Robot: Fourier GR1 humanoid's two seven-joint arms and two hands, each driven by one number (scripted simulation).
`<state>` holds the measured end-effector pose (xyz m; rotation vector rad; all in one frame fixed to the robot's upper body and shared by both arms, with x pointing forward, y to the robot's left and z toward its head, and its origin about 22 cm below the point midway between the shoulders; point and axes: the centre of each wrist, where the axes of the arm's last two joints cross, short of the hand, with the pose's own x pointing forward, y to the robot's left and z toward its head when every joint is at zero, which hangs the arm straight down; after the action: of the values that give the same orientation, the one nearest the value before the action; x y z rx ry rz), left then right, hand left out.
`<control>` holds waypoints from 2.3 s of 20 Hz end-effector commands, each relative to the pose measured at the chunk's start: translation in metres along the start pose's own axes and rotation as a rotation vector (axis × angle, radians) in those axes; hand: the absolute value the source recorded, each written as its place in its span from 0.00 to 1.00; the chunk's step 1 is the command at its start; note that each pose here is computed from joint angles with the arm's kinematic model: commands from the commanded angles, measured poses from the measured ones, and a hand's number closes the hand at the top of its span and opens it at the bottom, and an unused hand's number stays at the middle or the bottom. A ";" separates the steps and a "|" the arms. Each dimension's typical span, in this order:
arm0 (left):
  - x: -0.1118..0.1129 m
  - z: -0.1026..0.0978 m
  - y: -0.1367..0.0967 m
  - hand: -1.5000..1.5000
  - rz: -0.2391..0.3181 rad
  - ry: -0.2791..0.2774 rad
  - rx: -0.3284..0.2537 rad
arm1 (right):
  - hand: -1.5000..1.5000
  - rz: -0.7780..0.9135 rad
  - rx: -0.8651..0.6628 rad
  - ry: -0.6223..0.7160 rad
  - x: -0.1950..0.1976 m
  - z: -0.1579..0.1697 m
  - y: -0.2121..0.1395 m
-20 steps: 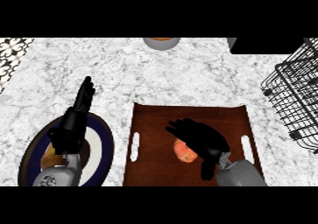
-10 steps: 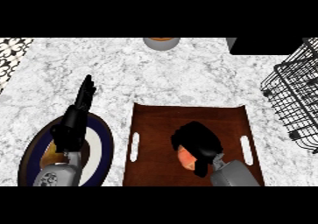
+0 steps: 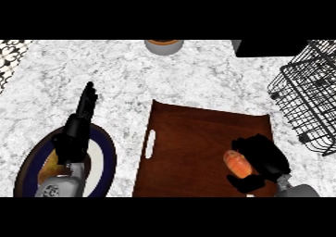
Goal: Pick the squash from the tray and place it in the tiered basket
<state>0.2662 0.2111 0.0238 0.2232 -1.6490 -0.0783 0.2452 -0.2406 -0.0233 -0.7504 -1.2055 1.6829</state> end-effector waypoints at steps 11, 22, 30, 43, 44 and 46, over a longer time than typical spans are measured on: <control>-0.003 0.004 0.009 0.50 0.005 0.000 -0.006 | 1.00 0.088 -0.203 0.417 -0.093 0.154 -0.075; 0.000 0.013 -0.002 0.50 0.000 0.003 -0.011 | 1.00 -0.021 -0.411 0.463 -0.099 0.247 -0.190; 0.008 0.001 -0.005 0.50 0.015 -0.009 -0.043 | 1.00 -0.292 -0.480 0.448 -0.117 0.259 -0.239; 0.021 -0.020 -0.021 0.50 0.008 -0.026 -0.051 | 1.00 -0.260 -0.524 0.557 -0.161 0.205 -0.292; 0.016 -0.020 -0.004 0.50 0.007 -0.019 -0.043 | 1.00 -0.266 -0.511 0.534 -0.153 0.190 -0.281; 0.000 -0.002 -0.020 0.50 0.010 -0.032 -0.046 | 1.00 -0.220 -0.507 0.545 -0.167 0.174 -0.273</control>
<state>0.2755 0.1945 0.0366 0.1831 -1.6717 -0.1203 0.2282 -0.4240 0.2985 -1.1949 -1.2893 0.8731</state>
